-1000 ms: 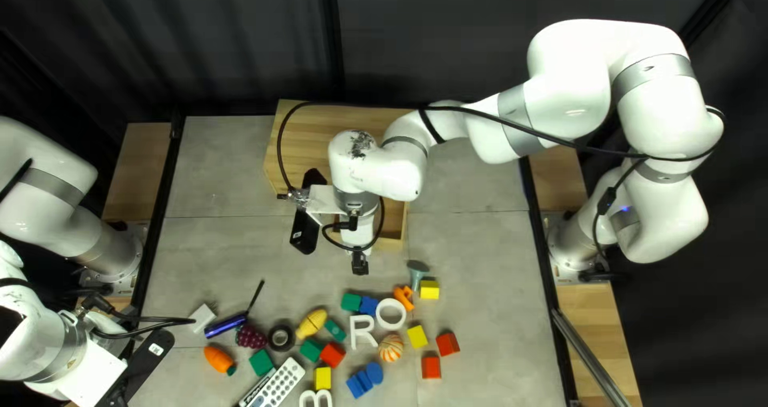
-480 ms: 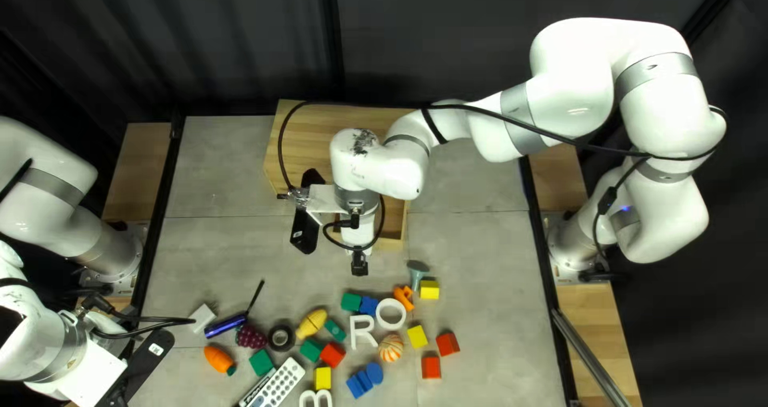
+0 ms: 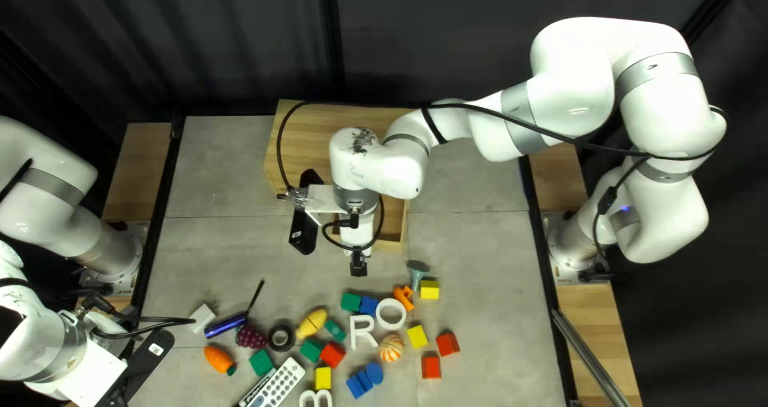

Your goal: Open drawers and place objects into drawer and close

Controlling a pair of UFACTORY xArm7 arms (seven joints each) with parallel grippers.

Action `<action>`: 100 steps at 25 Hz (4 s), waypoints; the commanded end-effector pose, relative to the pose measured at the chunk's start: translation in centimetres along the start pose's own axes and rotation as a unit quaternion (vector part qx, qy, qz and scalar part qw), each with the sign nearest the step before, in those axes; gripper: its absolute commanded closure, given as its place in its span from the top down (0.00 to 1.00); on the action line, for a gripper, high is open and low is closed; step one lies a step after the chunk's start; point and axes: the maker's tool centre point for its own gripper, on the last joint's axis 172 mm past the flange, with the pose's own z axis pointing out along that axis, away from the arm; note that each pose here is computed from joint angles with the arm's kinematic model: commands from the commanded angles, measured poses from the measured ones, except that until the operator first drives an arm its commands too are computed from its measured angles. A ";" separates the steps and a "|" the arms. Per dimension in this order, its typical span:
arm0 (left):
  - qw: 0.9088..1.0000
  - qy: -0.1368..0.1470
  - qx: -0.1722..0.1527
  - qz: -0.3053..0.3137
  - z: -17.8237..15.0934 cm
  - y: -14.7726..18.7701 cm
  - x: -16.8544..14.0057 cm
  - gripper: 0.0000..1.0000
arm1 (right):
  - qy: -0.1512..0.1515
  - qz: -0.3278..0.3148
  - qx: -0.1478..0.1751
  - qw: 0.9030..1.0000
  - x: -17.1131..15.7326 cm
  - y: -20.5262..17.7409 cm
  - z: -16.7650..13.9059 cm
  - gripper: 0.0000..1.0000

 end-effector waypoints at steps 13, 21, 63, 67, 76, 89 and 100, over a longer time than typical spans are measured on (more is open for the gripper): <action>1.000 0.000 0.000 0.000 0.0 0.0 0.0 1.00 | 0.006 -0.011 -0.028 1.000 0.3 -0.4 -1.8 1.00; 1.000 0.000 0.000 0.000 0.0 0.0 0.0 1.00 | 0.004 -0.013 -0.045 0.999 0.1 -0.7 -2.7 1.00; 1.000 0.000 0.000 0.000 0.0 0.0 0.0 1.00 | -0.074 -0.281 -0.191 0.938 -8.9 -13.8 -1.0 1.00; 1.000 0.000 0.000 0.000 0.0 0.0 0.0 1.00 | -0.075 -0.257 -0.197 0.943 -9.3 -12.9 -1.0 1.00; 1.000 0.000 0.000 0.000 0.0 0.0 0.0 1.00 | -0.069 -0.274 -0.209 0.936 -9.3 -13.0 -0.8 1.00; 1.000 0.000 0.000 0.000 0.0 0.0 0.0 1.00 | -0.042 -0.386 -0.226 0.894 -10.6 -15.3 2.6 1.00; 1.000 0.000 0.000 0.000 0.0 0.0 0.0 1.00 | -0.068 -0.378 -0.206 0.900 -10.6 -14.9 7.7 1.00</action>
